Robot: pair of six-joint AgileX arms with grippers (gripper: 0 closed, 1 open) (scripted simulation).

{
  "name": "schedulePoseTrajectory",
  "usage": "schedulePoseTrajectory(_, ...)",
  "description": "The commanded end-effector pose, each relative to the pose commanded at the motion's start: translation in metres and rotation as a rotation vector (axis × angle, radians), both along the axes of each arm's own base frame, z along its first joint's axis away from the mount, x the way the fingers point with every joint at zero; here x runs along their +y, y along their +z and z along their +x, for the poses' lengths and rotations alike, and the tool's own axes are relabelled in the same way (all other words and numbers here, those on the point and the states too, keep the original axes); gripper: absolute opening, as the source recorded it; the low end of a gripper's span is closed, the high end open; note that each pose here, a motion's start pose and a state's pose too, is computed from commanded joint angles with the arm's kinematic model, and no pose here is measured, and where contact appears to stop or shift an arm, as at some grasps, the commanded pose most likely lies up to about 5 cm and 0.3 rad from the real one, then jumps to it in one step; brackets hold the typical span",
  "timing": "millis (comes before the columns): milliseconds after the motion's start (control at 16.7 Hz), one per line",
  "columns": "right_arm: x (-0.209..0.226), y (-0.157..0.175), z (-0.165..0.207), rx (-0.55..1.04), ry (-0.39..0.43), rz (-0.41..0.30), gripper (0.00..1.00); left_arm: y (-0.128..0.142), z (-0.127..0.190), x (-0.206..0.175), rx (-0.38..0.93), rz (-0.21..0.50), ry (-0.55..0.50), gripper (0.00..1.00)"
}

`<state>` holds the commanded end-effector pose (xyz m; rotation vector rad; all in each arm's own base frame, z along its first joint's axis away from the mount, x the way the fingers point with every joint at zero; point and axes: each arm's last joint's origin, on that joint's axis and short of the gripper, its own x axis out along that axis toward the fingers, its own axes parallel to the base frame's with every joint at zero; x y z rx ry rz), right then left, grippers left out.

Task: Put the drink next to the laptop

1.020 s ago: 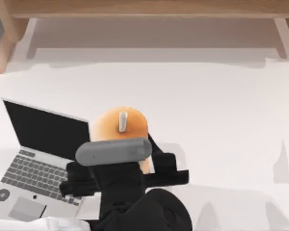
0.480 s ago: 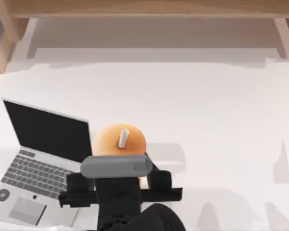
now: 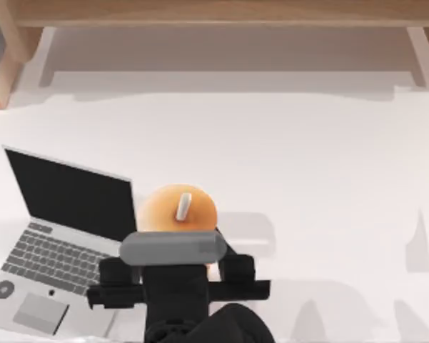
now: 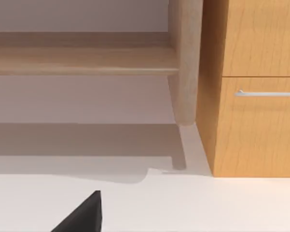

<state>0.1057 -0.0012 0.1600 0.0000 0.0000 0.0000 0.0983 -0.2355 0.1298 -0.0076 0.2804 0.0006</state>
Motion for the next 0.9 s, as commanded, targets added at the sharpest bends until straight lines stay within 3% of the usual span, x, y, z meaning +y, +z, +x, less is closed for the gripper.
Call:
schedulePoseTrajectory(540, 0.0, 0.0, 0.0, 0.0, 0.0, 0.0, 1.0, 0.0, 0.0, 0.0, 0.0, 0.0, 0.0, 0.98)
schedulePoseTrajectory(900, 0.0, 0.0, 0.0, 0.0, 0.0, 0.0, 1.0, 0.0, 0.0, 0.0, 0.0, 0.0, 0.0, 1.0)
